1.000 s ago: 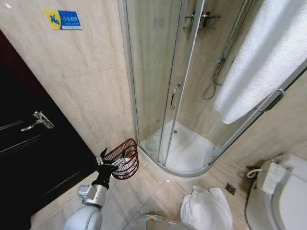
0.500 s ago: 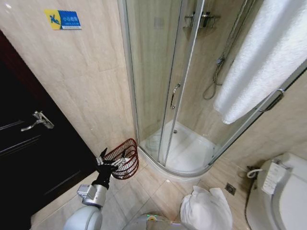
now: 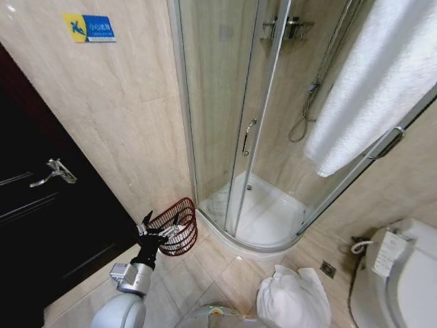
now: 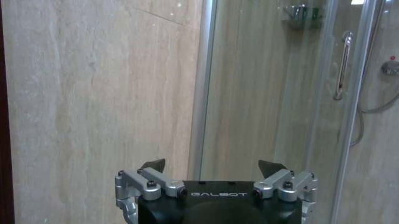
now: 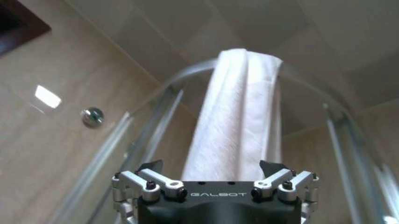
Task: Discard the used towel into the hamper.
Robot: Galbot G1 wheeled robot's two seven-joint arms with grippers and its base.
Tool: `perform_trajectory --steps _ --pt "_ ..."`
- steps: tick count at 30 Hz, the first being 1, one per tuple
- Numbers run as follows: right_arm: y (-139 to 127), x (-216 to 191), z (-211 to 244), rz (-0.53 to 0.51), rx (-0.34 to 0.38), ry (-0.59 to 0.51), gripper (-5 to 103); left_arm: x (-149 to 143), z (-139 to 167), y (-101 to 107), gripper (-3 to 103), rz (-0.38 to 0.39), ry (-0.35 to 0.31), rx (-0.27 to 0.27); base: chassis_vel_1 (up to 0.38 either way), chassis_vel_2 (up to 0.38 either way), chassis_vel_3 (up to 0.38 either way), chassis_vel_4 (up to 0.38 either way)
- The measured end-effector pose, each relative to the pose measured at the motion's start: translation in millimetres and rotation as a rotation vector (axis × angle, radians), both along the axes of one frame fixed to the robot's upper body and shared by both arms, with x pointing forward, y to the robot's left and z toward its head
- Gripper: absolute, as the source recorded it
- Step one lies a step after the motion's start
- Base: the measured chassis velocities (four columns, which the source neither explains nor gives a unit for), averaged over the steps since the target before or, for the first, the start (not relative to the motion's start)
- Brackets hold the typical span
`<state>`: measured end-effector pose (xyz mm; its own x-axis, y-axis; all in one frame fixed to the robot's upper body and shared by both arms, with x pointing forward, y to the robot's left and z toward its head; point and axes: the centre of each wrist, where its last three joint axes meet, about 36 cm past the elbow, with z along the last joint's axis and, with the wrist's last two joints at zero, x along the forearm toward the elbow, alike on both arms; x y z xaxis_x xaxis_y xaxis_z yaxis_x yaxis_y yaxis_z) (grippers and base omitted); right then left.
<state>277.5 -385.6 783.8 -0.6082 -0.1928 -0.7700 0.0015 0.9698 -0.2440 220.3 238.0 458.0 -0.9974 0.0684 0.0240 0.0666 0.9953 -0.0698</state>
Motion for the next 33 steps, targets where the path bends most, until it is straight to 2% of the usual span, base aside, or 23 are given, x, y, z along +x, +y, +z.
perform_trajectory --steps 2,5,11,13,20,24,33 --pt "-2 8 20 0.057 -0.009 -0.009 100 0 0 0 100 0.0 0.0 0.0 0.0 0.0 0.0 0.0" --pt "-7 17 39 0.088 -0.005 -0.019 100 0 0 0 100 0.0 0.0 0.0 0.0 0.0 0.0 0.0" --pt "-28 33 83 0.084 0.012 -0.035 100 0 0 0 100 0.0 0.0 0.0 0.0 0.0 0.0 0.0" --pt "-38 35 109 0.101 0.023 -0.005 100 0 0 0 100 0.0 0.0 0.0 0.0 0.0 0.0 0.0" --pt "-46 42 134 0.104 -0.009 0.031 100 0 0 0 100 0.0 0.0 0.0 0.0 0.0 0.0 0.0" --pt "-46 45 143 0.091 -0.026 0.041 100 0 0 0 100 0.0 0.0 0.0 0.0 0.0 0.0 0.0" --pt "-23 53 169 0.052 -0.037 0.09 100 0 0 0 100 0.0 0.0 0.0 0.0 0.0 0.0 0.0"
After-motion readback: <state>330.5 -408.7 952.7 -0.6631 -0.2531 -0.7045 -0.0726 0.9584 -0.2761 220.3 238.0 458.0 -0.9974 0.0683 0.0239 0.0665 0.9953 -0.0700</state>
